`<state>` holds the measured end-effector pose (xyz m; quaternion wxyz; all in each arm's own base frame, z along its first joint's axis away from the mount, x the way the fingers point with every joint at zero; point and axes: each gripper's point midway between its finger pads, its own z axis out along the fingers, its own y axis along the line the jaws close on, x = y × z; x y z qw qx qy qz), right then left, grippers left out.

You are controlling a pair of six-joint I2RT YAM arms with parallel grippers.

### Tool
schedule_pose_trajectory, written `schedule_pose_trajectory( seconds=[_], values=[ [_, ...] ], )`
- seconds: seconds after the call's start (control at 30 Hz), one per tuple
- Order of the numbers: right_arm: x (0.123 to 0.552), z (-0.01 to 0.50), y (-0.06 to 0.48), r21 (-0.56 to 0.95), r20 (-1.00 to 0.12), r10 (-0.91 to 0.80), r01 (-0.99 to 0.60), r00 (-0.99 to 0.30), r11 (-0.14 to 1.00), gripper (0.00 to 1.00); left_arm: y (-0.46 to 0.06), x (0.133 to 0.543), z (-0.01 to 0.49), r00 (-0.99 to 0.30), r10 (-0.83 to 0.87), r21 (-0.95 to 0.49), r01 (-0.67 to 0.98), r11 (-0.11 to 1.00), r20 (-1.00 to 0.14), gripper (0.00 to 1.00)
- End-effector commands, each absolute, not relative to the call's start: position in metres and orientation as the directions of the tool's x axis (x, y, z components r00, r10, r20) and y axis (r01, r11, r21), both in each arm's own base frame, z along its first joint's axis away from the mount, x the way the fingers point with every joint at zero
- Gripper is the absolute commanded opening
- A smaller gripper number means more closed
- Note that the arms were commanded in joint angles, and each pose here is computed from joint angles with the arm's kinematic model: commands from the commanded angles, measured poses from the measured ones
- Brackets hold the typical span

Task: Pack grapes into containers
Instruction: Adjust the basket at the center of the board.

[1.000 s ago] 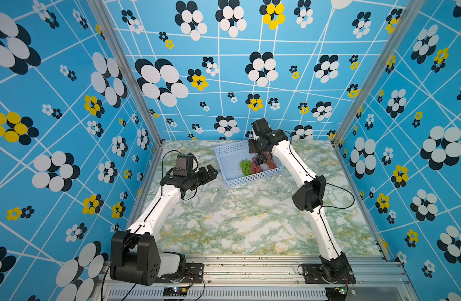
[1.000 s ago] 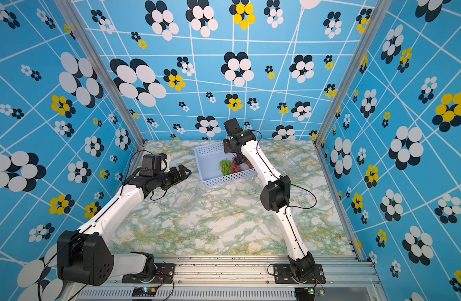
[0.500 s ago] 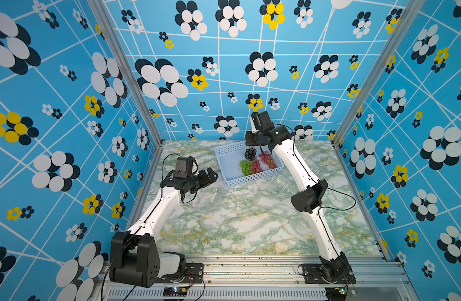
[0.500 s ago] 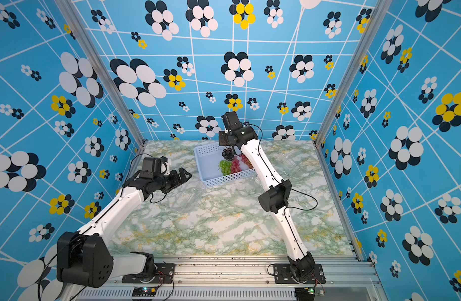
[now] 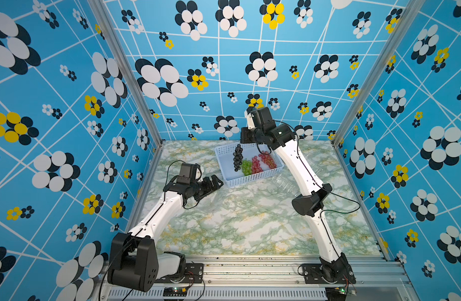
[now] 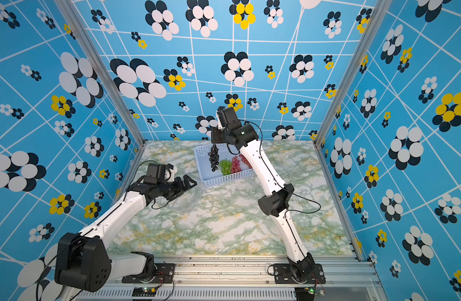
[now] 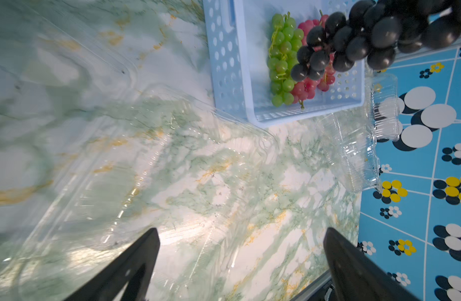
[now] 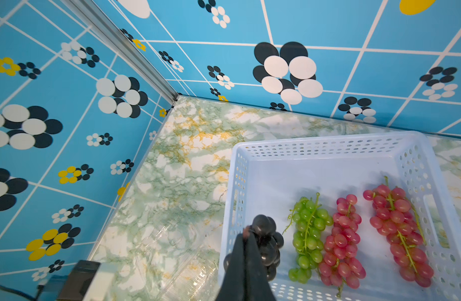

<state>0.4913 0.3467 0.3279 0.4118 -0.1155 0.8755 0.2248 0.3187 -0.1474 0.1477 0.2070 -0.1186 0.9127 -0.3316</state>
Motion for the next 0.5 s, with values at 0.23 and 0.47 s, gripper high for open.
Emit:
schedule_pose_trajectory(
  seconds=[0.23, 0.47],
  values=[
    [0.466, 0.378, 0.343, 0.358, -0.795, 0.034, -0.424, -0.605, 0.831, 0.0, -0.196, 0.31, 0.125, -0.939, -0.248, -0.673, -0.024, 0.739, -0.239, 0.99],
    [0.462, 0.383, 0.335, 0.336, -0.802, 0.026, -0.415, -0.596, 0.846, 0.0, -0.222, 0.321, 0.12, -0.939, -0.23, -0.691, 0.012, 0.723, -0.256, 0.99]
  ],
)
